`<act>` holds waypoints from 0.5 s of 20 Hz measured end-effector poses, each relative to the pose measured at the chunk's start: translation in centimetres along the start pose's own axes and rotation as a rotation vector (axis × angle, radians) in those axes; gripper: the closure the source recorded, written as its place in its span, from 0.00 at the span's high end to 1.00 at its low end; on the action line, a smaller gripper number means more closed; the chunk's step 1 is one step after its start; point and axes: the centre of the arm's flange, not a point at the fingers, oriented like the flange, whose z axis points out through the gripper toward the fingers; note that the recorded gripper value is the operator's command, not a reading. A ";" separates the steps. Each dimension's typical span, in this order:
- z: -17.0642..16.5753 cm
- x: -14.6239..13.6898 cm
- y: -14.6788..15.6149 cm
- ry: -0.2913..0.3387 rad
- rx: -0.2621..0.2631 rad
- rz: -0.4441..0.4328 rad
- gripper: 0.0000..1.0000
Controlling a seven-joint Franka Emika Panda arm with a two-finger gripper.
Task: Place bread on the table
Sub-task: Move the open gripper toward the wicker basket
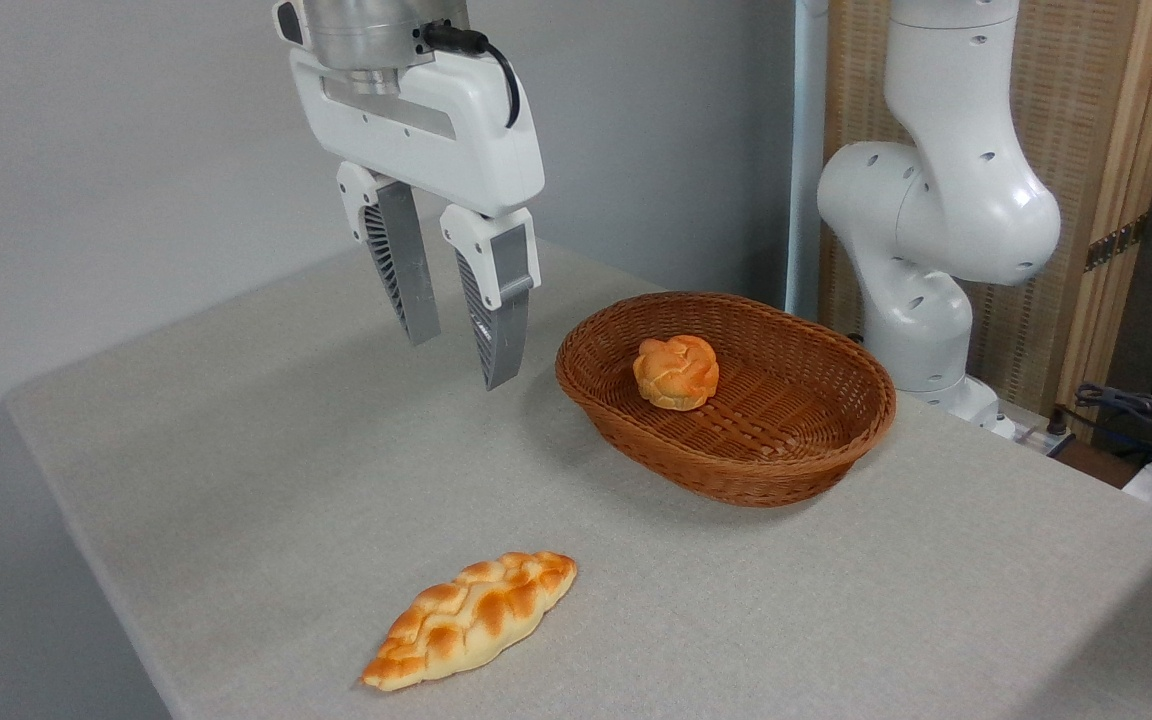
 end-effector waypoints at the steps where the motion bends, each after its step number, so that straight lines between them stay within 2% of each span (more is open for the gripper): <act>1: -0.1 -0.1 0.0 0.001 0.001 -0.002 1.00; 10: 0.0 -0.8 -0.8 0.012 -0.016 -0.024 1.00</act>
